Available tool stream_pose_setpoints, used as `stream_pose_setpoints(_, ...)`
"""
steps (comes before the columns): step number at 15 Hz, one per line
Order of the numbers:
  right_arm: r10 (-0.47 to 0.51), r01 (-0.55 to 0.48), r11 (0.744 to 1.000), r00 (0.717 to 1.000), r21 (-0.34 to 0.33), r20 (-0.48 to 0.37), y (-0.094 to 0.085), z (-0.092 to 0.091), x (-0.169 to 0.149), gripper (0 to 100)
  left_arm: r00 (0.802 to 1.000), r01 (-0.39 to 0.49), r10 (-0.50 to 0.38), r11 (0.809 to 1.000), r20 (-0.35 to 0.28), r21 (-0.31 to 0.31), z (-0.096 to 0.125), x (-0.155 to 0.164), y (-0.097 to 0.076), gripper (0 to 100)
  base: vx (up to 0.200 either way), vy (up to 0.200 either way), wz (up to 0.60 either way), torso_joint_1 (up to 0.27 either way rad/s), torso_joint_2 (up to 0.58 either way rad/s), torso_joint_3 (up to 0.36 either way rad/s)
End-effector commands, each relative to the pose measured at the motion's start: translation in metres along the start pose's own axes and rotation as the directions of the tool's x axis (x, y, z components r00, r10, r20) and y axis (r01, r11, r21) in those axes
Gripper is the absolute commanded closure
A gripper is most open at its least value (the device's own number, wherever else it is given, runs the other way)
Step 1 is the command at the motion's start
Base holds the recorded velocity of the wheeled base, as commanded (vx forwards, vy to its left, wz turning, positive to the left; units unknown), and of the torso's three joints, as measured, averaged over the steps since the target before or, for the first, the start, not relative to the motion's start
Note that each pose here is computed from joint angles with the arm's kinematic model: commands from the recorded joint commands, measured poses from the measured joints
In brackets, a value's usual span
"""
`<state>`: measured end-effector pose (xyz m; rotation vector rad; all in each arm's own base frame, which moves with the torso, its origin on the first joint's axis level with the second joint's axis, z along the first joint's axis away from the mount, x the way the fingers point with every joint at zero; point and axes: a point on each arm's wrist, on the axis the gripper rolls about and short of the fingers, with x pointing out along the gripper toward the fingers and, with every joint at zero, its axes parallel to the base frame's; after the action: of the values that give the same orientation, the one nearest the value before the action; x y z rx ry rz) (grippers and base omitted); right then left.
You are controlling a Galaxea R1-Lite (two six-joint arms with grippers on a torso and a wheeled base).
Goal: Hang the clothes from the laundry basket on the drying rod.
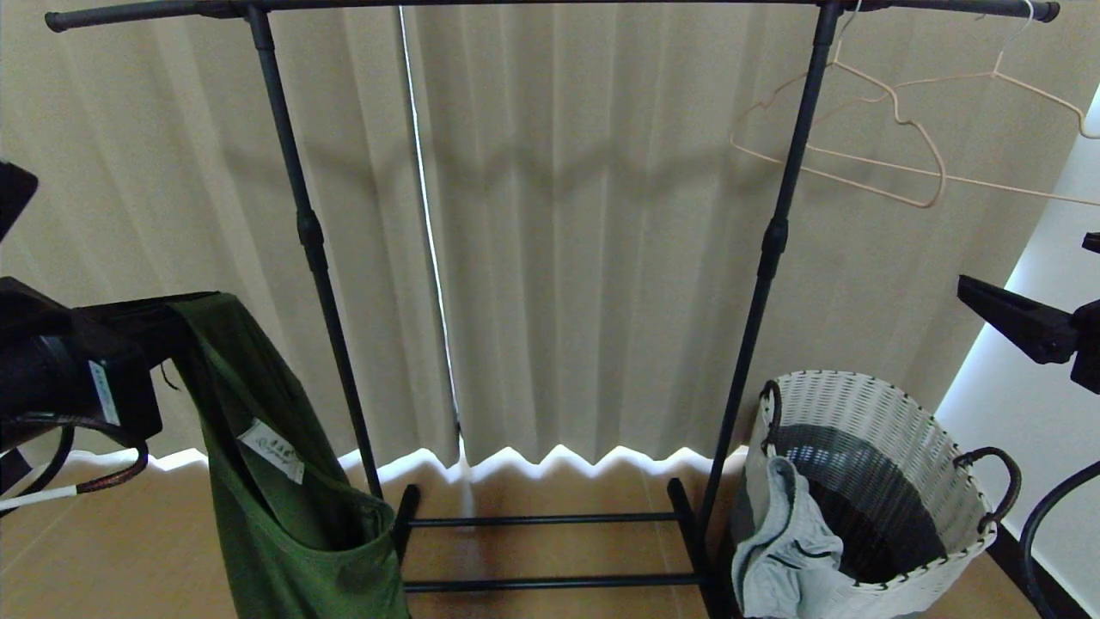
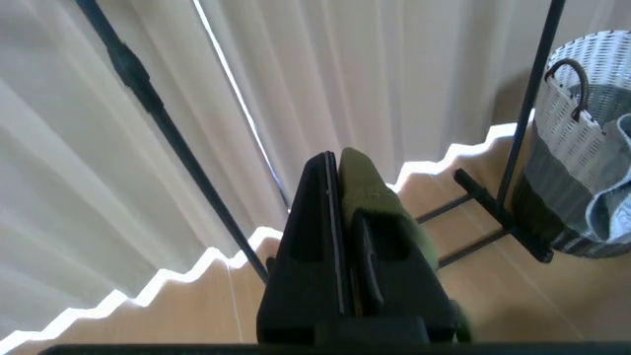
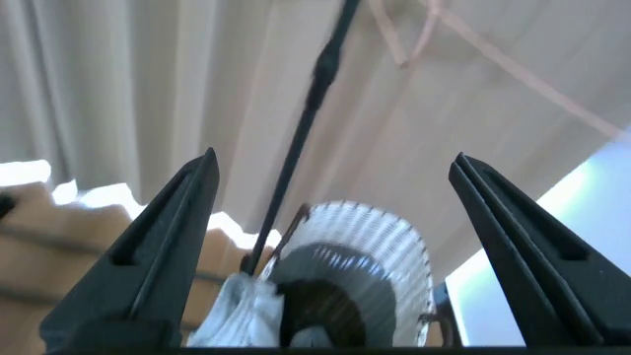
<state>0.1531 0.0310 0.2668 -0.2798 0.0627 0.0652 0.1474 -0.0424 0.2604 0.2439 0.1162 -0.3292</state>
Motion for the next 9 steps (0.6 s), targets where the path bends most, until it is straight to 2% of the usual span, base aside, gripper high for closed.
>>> stream_pose_setpoints(1,-0.013,0.013,1.0,1.0,-0.001,-0.02,0.0,-0.006,0.005,0,1.0,-0.005,0.005,1.0,0.011,-0.001,0.0,-0.005,0.0,100,0.0,0.0,0.0,0.0,0.0,0.0)
stream_pose_setpoints(3,-0.062,0.062,0.998,0.997,-0.003,-0.049,-0.007,-0.012,0.009,0,1.0,-0.004,0.004,1.0,0.013,0.004,0.0,-0.005,0.0,100,0.0,0.0,0.0,0.0,0.0,0.0)
stream_pose_setpoints(9,-0.064,0.062,0.997,0.997,-0.036,-0.047,-0.006,-0.02,0.004,0,1.0,-0.005,0.005,1.0,0.013,0.0,0.0,-0.005,0.0,100,0.0,0.0,0.0,0.0,0.0,0.0)
